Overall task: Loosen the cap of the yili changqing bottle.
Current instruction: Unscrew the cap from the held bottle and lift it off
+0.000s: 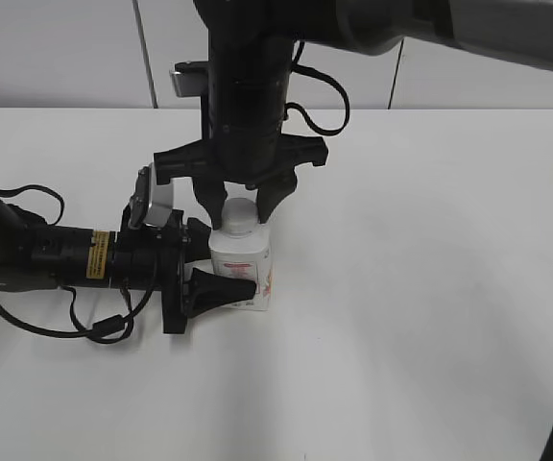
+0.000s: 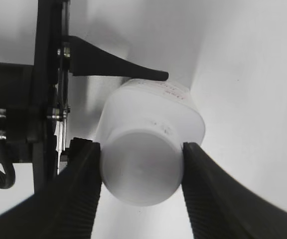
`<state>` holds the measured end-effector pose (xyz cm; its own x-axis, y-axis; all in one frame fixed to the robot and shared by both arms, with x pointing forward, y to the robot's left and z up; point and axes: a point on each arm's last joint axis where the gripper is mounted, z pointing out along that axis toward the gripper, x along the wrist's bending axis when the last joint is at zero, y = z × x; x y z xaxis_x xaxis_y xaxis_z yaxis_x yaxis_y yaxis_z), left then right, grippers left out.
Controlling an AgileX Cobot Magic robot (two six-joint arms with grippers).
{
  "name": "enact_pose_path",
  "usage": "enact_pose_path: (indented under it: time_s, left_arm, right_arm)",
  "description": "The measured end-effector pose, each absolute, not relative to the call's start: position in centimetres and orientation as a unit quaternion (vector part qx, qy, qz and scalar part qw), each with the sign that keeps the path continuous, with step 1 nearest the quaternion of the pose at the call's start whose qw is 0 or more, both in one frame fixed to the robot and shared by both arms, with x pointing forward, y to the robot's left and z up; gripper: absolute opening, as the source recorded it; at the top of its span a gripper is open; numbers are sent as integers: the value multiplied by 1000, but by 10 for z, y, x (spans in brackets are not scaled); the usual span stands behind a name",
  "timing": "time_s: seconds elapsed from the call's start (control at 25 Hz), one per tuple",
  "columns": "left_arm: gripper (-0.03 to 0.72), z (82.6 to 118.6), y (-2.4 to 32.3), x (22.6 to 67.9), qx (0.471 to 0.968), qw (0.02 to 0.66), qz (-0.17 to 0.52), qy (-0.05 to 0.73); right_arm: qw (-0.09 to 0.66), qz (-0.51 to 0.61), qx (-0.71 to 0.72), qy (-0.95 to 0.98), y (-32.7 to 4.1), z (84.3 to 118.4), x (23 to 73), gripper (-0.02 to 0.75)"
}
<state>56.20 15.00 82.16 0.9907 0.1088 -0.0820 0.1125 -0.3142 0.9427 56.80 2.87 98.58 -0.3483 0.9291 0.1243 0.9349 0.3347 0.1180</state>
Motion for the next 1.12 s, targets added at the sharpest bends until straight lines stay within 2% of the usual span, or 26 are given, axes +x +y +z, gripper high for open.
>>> enact_pose_path:
  time_s: [0.28, 0.64, 1.12]
  left_arm:
    - [433, 821, 150, 562, 811, 581, -1, 68]
    - [416, 821, 150, 562, 812, 580, 0, 66]
    - [400, 821, 150, 562, 813, 579, 1, 67]
  right_arm:
    - [-4, -93, -389, -916, 29, 987, 570, 397]
    - [-37, -88, -9, -995, 30, 987, 569, 397]
    - [-53, -76, 173, -981, 29, 987, 570, 397]
